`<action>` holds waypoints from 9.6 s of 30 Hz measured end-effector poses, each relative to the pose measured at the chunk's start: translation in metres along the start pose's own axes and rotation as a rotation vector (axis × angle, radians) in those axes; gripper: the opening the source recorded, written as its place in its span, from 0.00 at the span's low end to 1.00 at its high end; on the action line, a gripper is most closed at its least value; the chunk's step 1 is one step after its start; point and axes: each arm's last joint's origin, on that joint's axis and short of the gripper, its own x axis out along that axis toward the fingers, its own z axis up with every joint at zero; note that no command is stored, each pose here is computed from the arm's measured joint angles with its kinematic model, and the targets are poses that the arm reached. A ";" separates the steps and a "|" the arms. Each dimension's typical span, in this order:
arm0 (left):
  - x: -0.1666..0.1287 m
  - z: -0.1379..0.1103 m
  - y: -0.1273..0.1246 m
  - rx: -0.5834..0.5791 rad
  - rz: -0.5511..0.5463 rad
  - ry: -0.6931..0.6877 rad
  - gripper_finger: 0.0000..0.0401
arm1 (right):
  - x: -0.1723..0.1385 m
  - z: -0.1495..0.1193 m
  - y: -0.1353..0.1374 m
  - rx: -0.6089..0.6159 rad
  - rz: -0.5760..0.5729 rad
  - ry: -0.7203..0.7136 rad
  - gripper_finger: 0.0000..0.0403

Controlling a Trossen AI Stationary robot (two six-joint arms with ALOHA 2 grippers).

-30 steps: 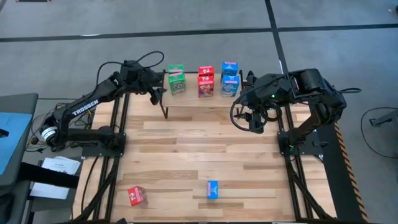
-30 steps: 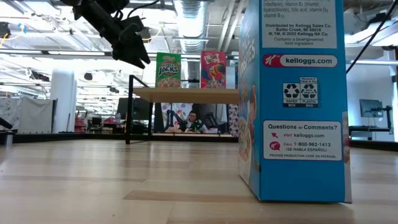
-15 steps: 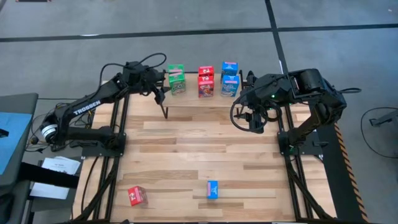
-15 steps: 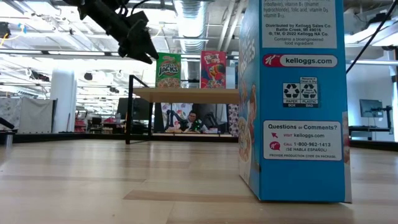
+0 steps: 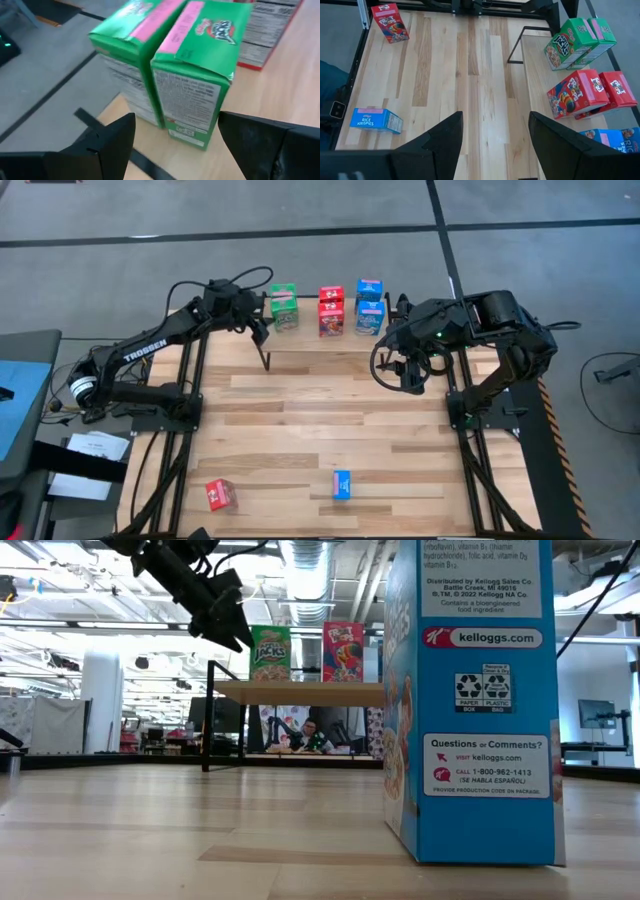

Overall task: Stack cereal on shelf
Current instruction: Put the bottom green cereal box on the shelf aligned with the other green cereal box, then put the blue cereal box on the shelf aligned with the other blue cereal box

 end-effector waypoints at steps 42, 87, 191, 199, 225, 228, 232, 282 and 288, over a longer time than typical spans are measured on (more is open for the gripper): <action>-0.038 0.011 -0.049 0.052 -0.405 -0.105 0.69 | 0.008 -0.011 0.001 0.362 -0.024 0.119 0.62; -0.079 0.019 -0.097 0.301 -0.507 0.014 0.69 | 0.097 -0.060 0.076 1.102 -0.067 0.480 0.62; -0.079 0.012 -0.096 0.376 -0.490 0.078 0.69 | 0.230 -0.086 0.210 1.537 0.068 0.595 0.98; -0.079 0.012 -0.096 0.377 -0.491 0.081 0.69 | 0.242 -0.091 0.217 1.548 0.056 0.617 0.97; -0.079 0.012 -0.096 0.376 -0.490 0.081 0.69 | 0.253 -0.091 0.207 1.568 0.027 0.630 0.74; -0.079 0.012 -0.096 0.376 -0.491 0.081 0.69 | 0.253 -0.091 0.207 1.567 0.027 0.629 0.71; -0.079 0.012 -0.096 0.376 -0.490 0.081 0.69 | 0.253 -0.091 0.207 1.561 0.031 0.628 0.70; -0.079 0.012 -0.096 0.376 -0.491 0.081 0.69 | 0.228 -0.040 0.175 1.288 0.144 0.520 0.52; -0.079 0.012 -0.096 0.376 -0.491 0.080 0.69 | 0.215 -0.020 0.142 1.156 0.130 0.496 0.52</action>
